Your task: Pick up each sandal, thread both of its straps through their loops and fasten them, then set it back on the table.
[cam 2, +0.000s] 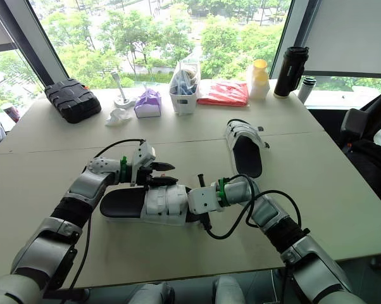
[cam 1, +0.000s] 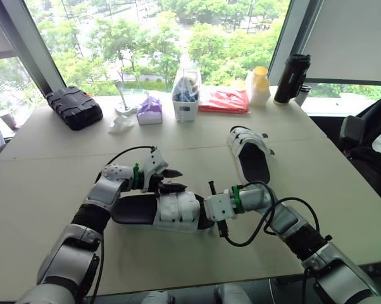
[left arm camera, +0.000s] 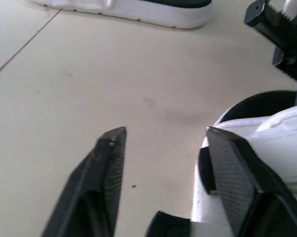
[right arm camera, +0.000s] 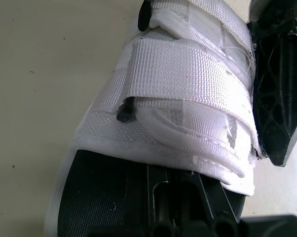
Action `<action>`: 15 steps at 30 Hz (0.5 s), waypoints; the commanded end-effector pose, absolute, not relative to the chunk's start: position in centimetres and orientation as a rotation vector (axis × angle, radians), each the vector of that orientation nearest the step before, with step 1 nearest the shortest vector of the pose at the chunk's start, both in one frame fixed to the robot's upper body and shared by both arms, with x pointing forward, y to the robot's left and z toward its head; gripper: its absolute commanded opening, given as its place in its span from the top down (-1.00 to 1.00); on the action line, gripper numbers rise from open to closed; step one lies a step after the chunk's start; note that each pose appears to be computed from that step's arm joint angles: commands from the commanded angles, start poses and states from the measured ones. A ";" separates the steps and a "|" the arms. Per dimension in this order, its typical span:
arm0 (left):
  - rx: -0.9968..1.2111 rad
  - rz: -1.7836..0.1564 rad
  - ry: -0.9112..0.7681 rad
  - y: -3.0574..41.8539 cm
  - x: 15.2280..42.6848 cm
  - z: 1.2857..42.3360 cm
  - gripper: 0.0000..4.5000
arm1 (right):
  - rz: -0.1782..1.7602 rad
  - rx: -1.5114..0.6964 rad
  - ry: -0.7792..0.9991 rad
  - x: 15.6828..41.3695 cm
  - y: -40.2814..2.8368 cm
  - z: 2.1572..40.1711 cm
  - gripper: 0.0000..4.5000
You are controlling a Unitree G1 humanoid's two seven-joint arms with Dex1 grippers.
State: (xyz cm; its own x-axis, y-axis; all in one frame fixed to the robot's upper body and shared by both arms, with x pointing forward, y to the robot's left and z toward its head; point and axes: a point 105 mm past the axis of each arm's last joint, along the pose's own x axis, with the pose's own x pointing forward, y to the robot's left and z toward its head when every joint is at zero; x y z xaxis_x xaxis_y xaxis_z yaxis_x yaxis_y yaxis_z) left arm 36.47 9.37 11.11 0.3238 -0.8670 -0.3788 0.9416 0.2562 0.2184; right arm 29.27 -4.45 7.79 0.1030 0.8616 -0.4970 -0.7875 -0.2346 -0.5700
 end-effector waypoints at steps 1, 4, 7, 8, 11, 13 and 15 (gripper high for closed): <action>0.610 -1.243 0.248 9.5 36.2 9.2 -0.95 | 1.554 -0.988 0.153 28.8 -6.9 3.2 1.00; 0.763 -1.168 0.207 9.9 37.3 9.5 -0.95 | 1.554 -0.987 0.152 28.8 -6.9 3.1 1.00; 0.780 -1.083 0.179 10.5 38.3 10.2 -0.95 | 1.553 -0.987 0.150 28.9 -6.7 3.2 1.00; 0.766 -1.047 0.166 10.9 38.6 10.7 -0.95 | 1.550 -0.988 0.147 28.9 -6.8 3.2 1.00; 0.697 -0.969 0.117 12.0 39.1 12.3 -0.95 | 1.529 -0.998 0.126 29.3 -6.9 3.9 1.00; 0.536 -0.967 0.060 12.4 38.5 13.9 -0.95 | 1.504 -0.971 0.098 29.6 -6.8 5.3 1.00; 0.431 -1.038 0.005 12.4 36.7 14.9 -0.95 | 1.488 -0.955 0.072 29.6 -6.8 6.5 1.00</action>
State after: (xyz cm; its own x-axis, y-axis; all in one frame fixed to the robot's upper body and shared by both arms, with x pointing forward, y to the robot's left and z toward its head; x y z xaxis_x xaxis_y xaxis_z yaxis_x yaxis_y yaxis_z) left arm 37.46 12.03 12.24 0.5344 -0.7884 -0.3047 0.8326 0.4289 0.3505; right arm 29.17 -4.40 8.40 0.1219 0.8631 -0.4901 -0.7913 -0.2135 -0.5729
